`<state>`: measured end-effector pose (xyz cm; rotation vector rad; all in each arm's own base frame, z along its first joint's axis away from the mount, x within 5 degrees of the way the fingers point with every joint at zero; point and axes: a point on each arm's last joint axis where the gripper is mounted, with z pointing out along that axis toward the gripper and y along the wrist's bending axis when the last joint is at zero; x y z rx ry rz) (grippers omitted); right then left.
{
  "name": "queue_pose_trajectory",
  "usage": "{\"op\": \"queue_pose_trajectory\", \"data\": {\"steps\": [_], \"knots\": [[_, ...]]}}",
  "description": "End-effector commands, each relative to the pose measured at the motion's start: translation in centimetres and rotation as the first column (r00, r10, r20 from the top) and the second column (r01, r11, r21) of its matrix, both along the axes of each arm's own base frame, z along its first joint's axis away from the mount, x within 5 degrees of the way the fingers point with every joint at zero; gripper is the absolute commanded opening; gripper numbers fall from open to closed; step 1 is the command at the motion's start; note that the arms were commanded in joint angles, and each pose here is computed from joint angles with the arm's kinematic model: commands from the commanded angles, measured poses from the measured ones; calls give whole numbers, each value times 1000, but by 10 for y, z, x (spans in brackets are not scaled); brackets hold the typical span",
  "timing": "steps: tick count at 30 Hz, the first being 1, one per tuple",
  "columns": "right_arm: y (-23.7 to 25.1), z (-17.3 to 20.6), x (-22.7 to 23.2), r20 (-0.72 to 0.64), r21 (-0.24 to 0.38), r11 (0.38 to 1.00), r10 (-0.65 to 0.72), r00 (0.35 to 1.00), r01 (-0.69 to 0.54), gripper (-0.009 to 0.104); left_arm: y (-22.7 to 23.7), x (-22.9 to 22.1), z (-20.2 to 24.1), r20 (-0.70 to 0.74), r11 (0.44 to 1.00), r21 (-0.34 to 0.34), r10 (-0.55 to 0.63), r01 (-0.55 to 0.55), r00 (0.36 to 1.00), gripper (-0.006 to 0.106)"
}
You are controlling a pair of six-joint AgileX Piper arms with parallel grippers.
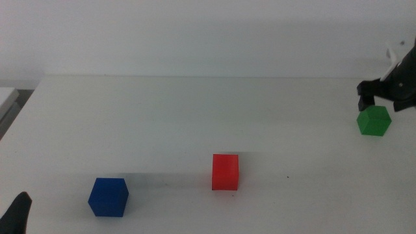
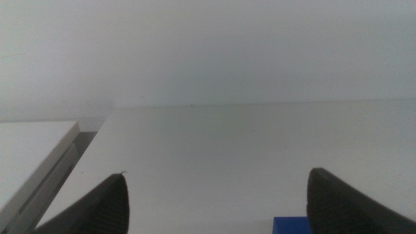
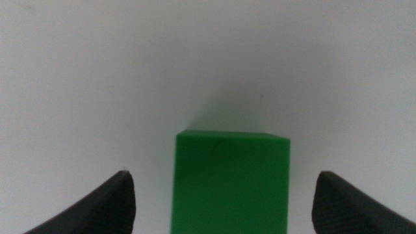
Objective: Stack red cubes first, then green, then blue cubes in a specific spot.
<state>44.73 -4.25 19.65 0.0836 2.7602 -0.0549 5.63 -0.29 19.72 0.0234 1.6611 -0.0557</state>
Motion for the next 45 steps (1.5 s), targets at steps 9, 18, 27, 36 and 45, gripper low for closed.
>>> {"op": "queue_pose_trajectory", "data": {"steps": [9, 18, 27, 36, 45], "knots": [[-5, -32, 11, -11, -51, 999, 2, 1000, -3, 48, 0, 0, 1, 16, 1000, -5, 2, -2, 1000, 94], [48, 41, -27, -22, 18, 1000, -8, 1000, 8, 3, 0, 0, 1, 16, 1000, -5, 2, -2, 1000, 94], [216, 83, -121, 69, 32, 999, 25, 997, -27, 2, 0, 0, 1, 16, 1000, -5, 2, -2, 1000, 94], [311, 67, -168, 110, 148, 987, 49, 993, -65, -2, 0, 0, 1, 16, 1000, -5, 2, -2, 1000, 94], [338, 63, -149, 60, 9, 999, 37, 998, -38, -2, 0, 0, 1, 16, 1000, -5, 2, -2, 1000, 94]]}}
